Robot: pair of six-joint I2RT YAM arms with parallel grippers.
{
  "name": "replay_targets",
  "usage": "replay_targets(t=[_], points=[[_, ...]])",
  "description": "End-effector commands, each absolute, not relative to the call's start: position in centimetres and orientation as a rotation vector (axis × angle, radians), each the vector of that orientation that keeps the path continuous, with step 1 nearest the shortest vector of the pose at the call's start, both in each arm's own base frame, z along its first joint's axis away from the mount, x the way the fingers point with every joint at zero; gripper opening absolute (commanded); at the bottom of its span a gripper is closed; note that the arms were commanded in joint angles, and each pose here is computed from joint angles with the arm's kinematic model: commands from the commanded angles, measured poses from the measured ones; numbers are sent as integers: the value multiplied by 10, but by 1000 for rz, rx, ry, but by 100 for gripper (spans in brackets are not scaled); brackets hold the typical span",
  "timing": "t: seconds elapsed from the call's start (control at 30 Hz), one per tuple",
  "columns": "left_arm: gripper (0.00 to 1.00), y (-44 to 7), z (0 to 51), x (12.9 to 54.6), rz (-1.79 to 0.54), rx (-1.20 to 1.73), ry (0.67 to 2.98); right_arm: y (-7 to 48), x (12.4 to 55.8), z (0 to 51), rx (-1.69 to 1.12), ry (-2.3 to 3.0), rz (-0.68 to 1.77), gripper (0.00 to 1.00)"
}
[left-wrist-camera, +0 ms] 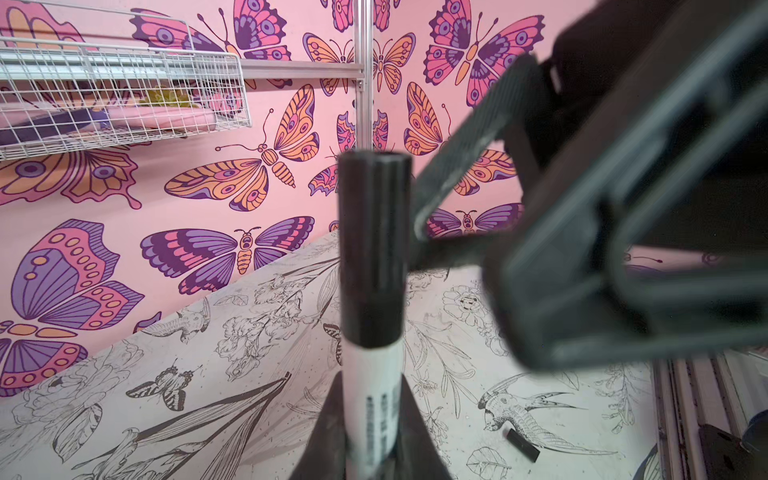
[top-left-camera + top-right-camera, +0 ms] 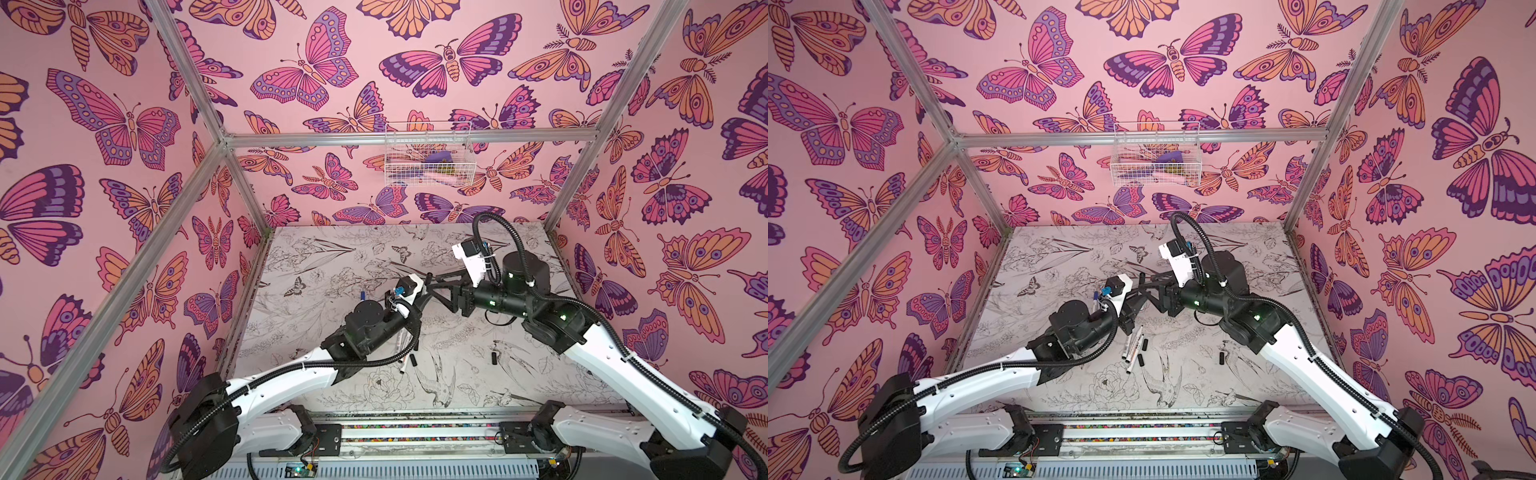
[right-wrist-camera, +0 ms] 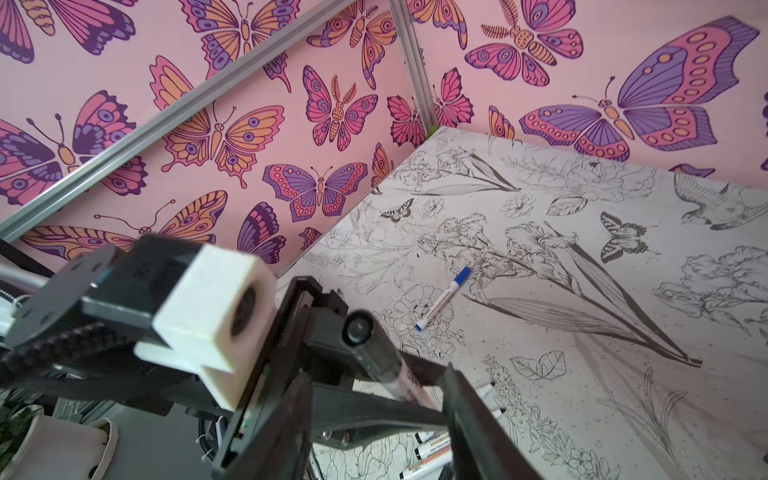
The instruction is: Insert the pens into the pen caps
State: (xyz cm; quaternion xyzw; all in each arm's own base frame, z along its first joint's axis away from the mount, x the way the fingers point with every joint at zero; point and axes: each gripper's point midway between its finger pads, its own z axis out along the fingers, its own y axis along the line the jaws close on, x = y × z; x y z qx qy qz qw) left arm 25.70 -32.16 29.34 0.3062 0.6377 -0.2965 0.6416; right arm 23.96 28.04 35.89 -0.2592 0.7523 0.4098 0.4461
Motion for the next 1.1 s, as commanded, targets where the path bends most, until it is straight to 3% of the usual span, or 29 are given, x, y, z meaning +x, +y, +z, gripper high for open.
replay_targets(t=[0.0, 0.27, 0.67, 1.07], points=[[0, -320, 292, 254, -675, 686, 1441, 283, 239, 390, -664, 1771, 1019, 51], [0, -321, 293, 254, -676, 680, 1442, 298, 246, 388, -686, 1798, 1057, 42], [0, -322, 306, 252, -691, 676, 1414, 299, 257, 366, -653, 1880, 1020, 10], [0, -322, 411, 254, -624, 621, 1114, 300, 248, 316, -591, 2042, 1046, 1]])
